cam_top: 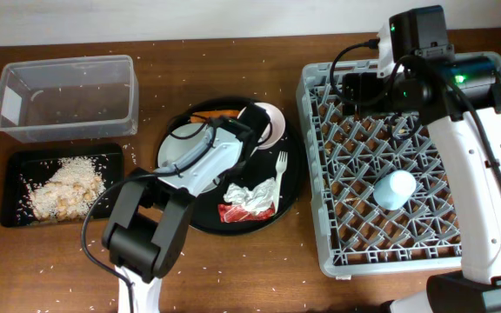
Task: Sort waste into correct bins and load items into the dishwasher rack
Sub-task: 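Grasp the grey plate and tip its scraps onto the black tray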
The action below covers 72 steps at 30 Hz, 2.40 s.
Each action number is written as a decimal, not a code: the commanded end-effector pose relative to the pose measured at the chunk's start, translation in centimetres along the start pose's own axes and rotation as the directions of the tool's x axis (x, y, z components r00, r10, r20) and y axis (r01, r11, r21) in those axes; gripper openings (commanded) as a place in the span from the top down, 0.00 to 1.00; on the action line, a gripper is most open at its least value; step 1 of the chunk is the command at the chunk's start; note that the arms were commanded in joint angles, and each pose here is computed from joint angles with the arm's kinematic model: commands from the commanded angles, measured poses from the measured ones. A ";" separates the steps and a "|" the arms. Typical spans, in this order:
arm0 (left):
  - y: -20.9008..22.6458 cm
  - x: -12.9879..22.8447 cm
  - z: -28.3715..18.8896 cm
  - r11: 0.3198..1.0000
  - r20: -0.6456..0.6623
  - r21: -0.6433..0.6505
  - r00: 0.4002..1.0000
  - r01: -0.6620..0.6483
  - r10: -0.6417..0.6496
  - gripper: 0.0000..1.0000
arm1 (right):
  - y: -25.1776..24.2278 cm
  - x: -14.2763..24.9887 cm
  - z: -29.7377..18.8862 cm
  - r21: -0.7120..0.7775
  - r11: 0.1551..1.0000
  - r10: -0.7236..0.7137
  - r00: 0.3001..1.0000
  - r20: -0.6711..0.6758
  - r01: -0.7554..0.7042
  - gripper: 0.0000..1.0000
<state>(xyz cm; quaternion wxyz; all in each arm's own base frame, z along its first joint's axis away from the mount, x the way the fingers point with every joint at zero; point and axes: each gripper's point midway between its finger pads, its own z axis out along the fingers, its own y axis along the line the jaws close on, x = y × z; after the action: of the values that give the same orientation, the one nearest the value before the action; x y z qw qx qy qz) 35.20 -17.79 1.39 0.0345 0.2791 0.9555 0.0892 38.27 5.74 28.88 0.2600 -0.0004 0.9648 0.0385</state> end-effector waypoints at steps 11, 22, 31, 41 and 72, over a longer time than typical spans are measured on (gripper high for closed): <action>3.9 -2.9 -7.6 0.997 0.031 0.031 0.997 0.070 -0.071 1.00 | -0.2 -0.5 0.2 0.013 1.000 -0.014 1.000 0.018 0.014 0.05; 8.0 -5.6 -14.0 0.980 0.175 0.110 0.967 0.167 -0.185 1.00 | -0.1 -0.8 0.2 0.011 1.000 -0.014 1.000 0.028 0.014 0.05; 16.8 -4.5 -14.8 0.894 0.221 0.282 0.884 0.347 -0.413 1.00 | -0.1 -0.8 0.2 0.011 1.000 -0.014 0.999 0.029 0.014 0.05; 24.5 -0.6 -14.8 0.718 0.202 0.525 0.752 0.458 -0.627 1.00 | -0.1 -0.8 0.2 0.010 1.000 -0.014 1.000 0.028 0.013 0.05; 23.1 9.2 -17.9 0.365 0.138 0.910 0.684 0.198 -0.717 1.00 | -0.1 -0.5 0.2 0.009 1.000 -0.013 1.000 0.016 0.013 0.05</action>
<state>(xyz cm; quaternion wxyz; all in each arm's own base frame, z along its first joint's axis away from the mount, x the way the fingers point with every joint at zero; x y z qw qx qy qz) 37.02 4.46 20.41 0.1218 -0.0353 0.8909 -0.4361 38.69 5.77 29.14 0.2700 -0.0067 0.9621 0.0370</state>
